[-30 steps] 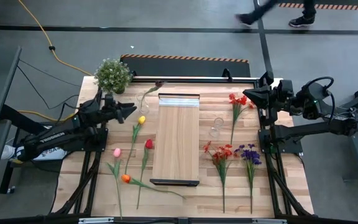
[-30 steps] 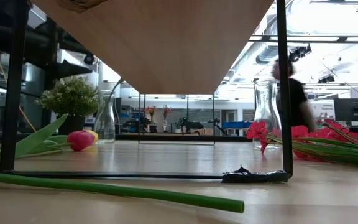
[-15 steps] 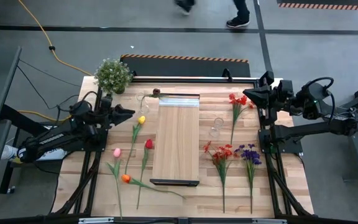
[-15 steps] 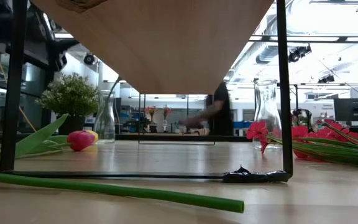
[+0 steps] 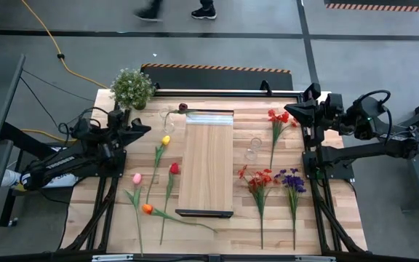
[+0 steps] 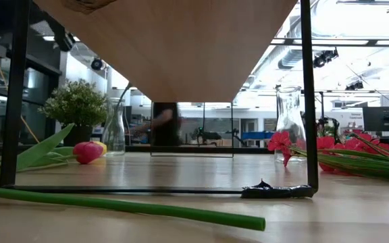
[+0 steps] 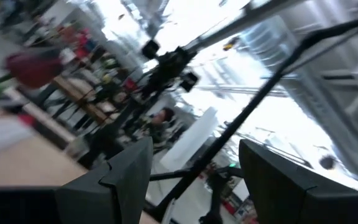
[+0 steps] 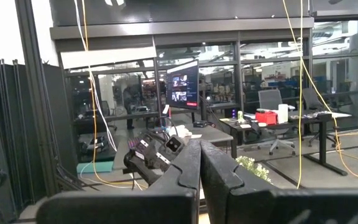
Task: Pick and place flowers into a vace then onto a shelf
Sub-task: Put the yellow flower into the left vase
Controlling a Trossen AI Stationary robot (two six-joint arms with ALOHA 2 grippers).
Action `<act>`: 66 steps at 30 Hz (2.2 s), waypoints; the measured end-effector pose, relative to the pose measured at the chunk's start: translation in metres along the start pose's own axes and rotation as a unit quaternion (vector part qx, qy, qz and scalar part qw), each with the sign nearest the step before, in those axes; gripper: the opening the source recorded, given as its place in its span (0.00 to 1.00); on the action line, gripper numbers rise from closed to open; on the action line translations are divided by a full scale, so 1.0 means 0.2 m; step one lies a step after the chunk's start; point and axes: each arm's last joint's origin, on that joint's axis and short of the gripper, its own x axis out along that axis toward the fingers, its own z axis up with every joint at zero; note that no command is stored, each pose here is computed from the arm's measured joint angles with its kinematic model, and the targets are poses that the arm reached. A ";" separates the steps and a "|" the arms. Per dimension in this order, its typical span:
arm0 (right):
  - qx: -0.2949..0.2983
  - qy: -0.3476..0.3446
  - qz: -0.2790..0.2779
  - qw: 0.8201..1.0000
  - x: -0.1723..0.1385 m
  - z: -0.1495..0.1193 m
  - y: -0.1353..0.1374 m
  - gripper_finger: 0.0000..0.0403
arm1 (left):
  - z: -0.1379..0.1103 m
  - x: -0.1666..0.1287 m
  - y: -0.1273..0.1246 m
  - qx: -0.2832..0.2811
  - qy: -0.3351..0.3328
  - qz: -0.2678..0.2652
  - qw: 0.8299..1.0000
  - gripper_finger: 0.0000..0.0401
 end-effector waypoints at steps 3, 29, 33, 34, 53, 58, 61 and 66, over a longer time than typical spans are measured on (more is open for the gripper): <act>0.000 0.000 0.000 1.000 0.00 0.00 0.00 0.00 | 0.02 0.00 -0.03 0.011 0.000 -0.020 1.000 0.68; 0.000 -0.002 0.000 1.000 0.00 0.00 0.00 0.00 | 0.40 0.32 -0.30 -0.097 0.259 0.264 0.924 0.68; -0.011 -0.002 0.000 1.000 0.00 0.00 0.00 0.00 | 0.43 0.34 -0.35 -0.123 0.289 0.288 0.904 0.68; -0.014 -0.002 0.000 1.000 0.00 0.00 0.00 0.00 | 0.44 0.35 -0.36 -0.129 0.297 0.299 0.898 0.68; -0.026 -0.002 0.000 1.000 0.00 0.00 0.00 0.00 | 0.18 0.53 -0.45 -0.150 0.408 0.511 0.742 0.68; -0.026 -0.001 0.001 1.000 0.00 0.00 0.00 0.00 | 0.04 0.59 -0.46 -0.135 0.423 0.548 0.708 0.68; -0.026 -0.001 0.002 1.000 0.00 0.00 0.00 0.00 | -0.03 0.61 -0.46 -0.124 0.430 0.571 0.688 0.68; -0.025 -0.001 0.004 1.000 0.00 0.00 0.00 0.00 | -0.15 0.63 -0.47 -0.086 0.421 0.608 0.668 0.68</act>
